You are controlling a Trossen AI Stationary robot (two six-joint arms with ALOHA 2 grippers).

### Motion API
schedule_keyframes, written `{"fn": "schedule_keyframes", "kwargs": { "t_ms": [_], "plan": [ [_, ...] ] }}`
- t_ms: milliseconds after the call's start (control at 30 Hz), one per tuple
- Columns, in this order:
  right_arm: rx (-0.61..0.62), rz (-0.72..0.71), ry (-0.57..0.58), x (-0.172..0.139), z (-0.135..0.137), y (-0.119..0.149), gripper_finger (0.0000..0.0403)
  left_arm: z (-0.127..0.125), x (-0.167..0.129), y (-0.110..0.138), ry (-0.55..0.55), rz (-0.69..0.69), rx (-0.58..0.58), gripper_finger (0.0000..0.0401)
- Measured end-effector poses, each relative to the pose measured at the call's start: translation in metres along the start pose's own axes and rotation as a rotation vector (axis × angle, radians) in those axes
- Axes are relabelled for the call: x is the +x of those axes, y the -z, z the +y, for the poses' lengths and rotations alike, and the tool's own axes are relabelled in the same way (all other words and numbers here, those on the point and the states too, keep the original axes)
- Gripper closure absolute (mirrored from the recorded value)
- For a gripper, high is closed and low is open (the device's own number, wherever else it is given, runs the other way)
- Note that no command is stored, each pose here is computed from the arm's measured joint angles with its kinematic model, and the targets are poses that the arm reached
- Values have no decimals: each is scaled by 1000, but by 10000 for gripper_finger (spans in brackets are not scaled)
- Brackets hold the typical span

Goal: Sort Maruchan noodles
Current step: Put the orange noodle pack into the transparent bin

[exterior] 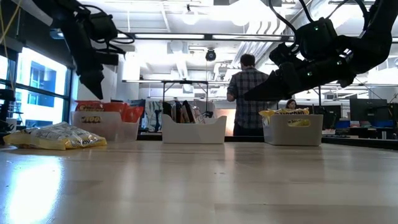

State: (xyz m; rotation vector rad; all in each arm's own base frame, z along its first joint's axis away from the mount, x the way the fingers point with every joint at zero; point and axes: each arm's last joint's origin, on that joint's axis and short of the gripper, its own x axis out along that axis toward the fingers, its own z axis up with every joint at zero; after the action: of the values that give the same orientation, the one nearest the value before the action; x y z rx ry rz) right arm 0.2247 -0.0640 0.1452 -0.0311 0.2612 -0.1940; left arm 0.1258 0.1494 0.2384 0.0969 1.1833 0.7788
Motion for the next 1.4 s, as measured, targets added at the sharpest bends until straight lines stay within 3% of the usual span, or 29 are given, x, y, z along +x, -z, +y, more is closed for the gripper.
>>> {"fn": "schedule_keyframes", "kwargs": {
  "t_ms": [367,633,833,900,1067,1233,1400],
  "plan": [
    [-7,8,0,0,0,1,199,1,-8,-5,89,-91,-92,356],
    [-9,7,0,0,0,1,199,-8,-26,-9,333,-252,-193,398],
    [-15,7,0,0,0,1,199,-27,-25,-6,407,-119,-240,400],
    [-15,7,0,0,0,1,199,-34,-22,-4,377,-37,-257,400],
    [-15,8,0,0,0,1,199,-40,-8,0,152,157,-310,401],
    [-15,8,0,0,0,1,199,-44,6,-3,117,223,-318,401],
    [-14,15,-1,0,0,1,199,-44,17,-5,7,256,-313,401]
  ]
}}
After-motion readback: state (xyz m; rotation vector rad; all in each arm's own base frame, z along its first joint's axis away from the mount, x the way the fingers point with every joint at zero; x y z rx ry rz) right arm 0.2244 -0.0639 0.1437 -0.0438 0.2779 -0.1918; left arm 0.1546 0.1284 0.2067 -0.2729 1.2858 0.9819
